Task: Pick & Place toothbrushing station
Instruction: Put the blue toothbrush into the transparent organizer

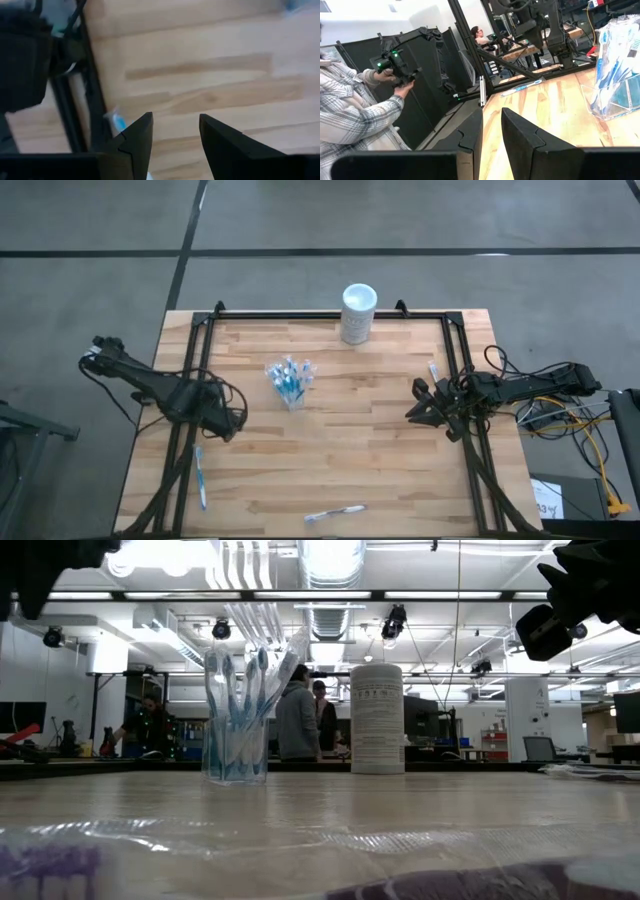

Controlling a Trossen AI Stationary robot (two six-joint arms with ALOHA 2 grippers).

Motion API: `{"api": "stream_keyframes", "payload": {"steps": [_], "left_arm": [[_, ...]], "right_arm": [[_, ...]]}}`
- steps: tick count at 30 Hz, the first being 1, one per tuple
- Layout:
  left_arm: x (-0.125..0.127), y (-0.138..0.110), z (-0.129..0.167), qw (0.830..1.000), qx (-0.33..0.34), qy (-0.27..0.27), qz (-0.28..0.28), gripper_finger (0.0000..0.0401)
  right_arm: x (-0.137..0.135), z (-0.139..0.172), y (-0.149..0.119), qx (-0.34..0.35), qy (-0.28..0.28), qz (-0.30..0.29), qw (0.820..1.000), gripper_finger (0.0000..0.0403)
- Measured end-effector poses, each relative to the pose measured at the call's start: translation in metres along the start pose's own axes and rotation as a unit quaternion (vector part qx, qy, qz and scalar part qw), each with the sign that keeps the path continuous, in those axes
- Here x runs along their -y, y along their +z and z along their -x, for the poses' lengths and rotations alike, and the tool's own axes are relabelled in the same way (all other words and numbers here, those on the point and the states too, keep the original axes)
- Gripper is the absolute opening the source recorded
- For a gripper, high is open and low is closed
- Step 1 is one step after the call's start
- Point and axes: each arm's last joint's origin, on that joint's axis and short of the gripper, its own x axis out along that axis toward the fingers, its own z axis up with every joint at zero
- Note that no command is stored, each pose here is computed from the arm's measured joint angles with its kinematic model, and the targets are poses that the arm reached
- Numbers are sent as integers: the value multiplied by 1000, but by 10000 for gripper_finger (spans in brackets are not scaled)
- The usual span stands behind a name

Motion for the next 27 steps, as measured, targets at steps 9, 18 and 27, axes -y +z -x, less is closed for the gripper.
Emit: {"api": "stream_keyframes", "payload": {"steps": [9, 18, 27], "left_arm": [[-12, -21, -23, 996, -56, 66, 33, 165], [-18, -38, -57, 988, -94, 96, 77, 165], [-25, -45, -95, 974, -143, 132, 117, 165]], "right_arm": [[0, 0, 0, 0, 0, 0, 1000, 68], [0, 0, 0, 0, 0, 0, 1000, 68], [0, 0, 0, 0, 0, 0, 1000, 68]]}}
